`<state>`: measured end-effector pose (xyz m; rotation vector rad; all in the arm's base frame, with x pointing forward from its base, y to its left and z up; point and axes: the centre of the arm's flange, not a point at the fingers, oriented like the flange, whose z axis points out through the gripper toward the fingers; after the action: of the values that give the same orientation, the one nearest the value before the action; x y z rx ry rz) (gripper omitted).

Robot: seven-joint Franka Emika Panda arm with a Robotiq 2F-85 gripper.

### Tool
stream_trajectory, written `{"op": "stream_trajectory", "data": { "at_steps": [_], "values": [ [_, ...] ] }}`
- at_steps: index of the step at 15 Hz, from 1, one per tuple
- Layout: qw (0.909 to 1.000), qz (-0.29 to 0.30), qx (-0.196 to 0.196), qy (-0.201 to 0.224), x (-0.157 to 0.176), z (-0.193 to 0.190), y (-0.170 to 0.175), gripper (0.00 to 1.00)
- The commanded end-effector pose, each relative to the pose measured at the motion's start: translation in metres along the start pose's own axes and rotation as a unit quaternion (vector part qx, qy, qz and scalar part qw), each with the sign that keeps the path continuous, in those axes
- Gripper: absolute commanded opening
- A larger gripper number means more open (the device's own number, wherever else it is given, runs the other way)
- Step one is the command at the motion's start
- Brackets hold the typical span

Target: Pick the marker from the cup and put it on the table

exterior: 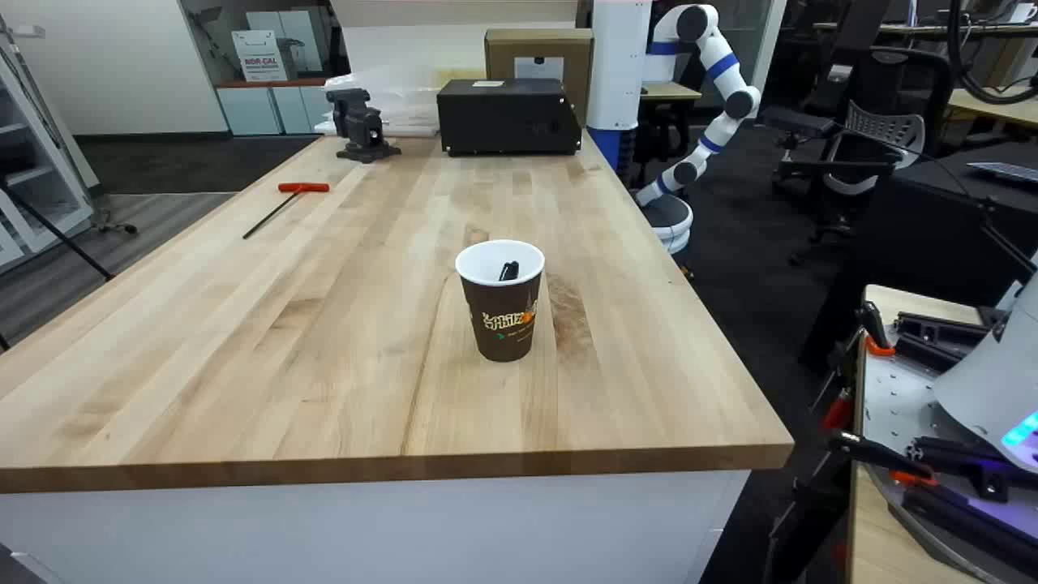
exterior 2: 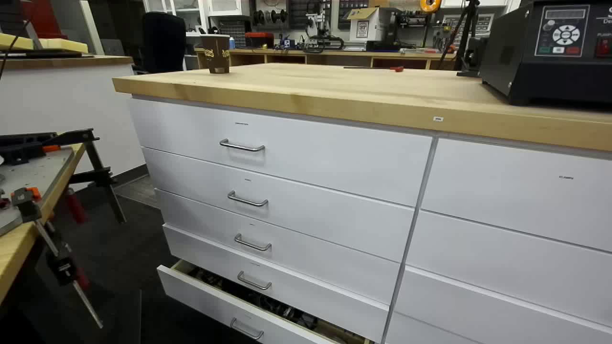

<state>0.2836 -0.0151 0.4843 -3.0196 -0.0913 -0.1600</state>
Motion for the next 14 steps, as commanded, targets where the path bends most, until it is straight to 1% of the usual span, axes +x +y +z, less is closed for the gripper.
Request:
{"op": "stream_trajectory", "data": {
  "at_steps": [1, 7, 10, 14],
  "values": [
    [1.0000, 0.000, 0.000, 0.000, 0.000, 0.000, 0.000, 1.00],
    [1.0000, 0.000, 0.000, 0.000, 0.000, 0.000, 0.000, 1.00],
    [1.0000, -0.006, -0.005, -0.007, 0.006, 0.005, -0.009, 1.00],
    [0.9991, -0.020, -0.024, -0.027, 0.014, 0.015, -0.025, 1.00]
  ]
}}
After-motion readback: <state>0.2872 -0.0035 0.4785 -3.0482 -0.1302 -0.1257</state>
